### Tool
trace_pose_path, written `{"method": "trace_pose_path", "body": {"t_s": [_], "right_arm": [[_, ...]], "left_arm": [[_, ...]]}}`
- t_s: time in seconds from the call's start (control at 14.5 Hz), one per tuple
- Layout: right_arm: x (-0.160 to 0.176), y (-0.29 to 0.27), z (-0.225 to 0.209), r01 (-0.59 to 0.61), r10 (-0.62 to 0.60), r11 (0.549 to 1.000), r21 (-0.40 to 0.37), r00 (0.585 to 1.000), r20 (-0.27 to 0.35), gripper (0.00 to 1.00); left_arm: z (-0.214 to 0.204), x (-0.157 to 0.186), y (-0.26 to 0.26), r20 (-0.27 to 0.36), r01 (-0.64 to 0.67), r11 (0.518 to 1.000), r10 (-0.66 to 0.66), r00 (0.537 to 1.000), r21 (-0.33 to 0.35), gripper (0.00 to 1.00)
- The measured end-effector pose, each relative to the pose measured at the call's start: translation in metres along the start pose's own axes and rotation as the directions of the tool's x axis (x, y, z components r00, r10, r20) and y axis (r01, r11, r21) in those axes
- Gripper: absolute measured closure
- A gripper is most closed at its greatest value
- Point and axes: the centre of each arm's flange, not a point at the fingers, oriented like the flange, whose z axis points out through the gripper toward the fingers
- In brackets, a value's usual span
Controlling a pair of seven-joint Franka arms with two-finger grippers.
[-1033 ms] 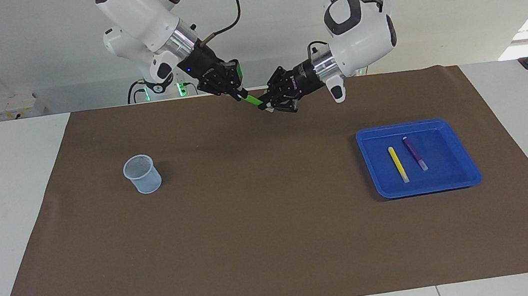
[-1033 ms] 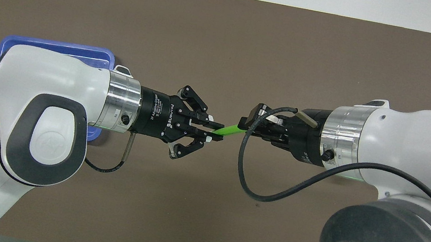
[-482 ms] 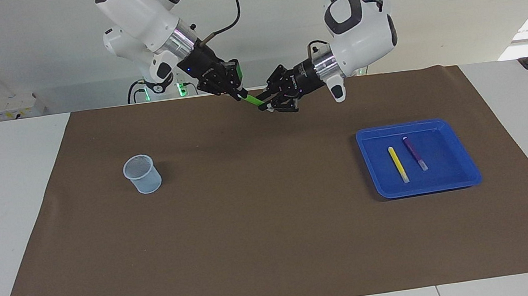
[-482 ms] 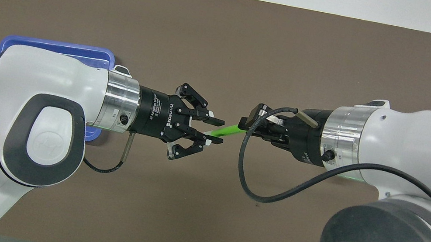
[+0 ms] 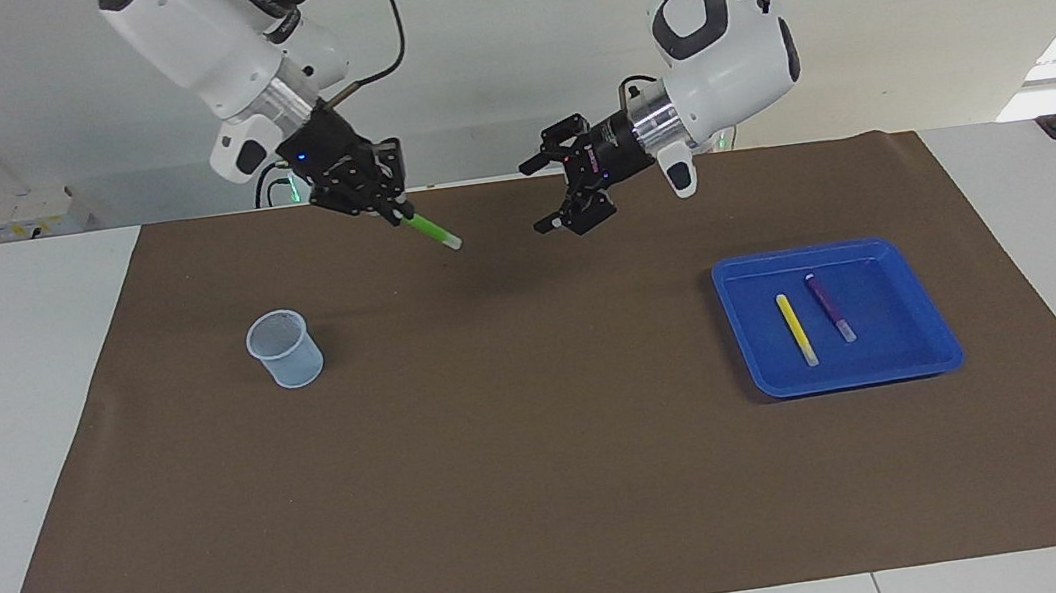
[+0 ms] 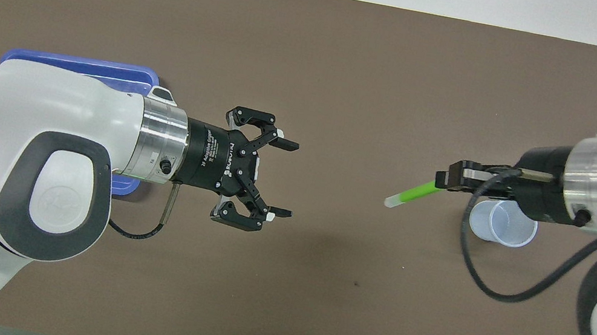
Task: Transfer and insert pens with both arms
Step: 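Insert the green pen into the clear cup with the right gripper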
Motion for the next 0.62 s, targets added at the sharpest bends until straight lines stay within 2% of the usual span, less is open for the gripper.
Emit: {"method": "trace_pose_path", "body": {"t_s": [0.14,0.28,0.34,0.48,0.62], "right_arm": [[0.002,0.043,-0.012,0.182,-0.179,0.978,-0.106,0.983,0.036,0.83],[0.003,0.068,-0.017,0.318,-0.307,0.928,-0.195,0.948,0.085,0.83],[0.003,0.076,-0.017,0.349,-0.333,0.91,-0.224,0.937,0.106,0.83],[0.004,0.084,-0.011,0.375,-0.356,0.887,-0.27,0.927,0.118,0.83],[0.005,0.095,0.007,0.376,-0.364,0.876,-0.3,0.926,0.098,0.83]], "left_arm": [[-0.002,0.006,0.002,-0.079,-0.048,0.999,0.047,0.996,-0.007,0.0],[-0.006,0.014,0.005,-0.192,-0.116,0.993,0.112,0.975,-0.013,0.0],[-0.012,0.019,0.009,-0.236,-0.136,0.991,0.127,0.963,-0.019,0.0],[-0.031,0.034,0.021,-0.284,-0.178,0.984,0.162,0.945,-0.031,0.0],[-0.052,0.055,0.031,-0.325,-0.276,0.961,0.268,0.907,0.023,0.0]]}}
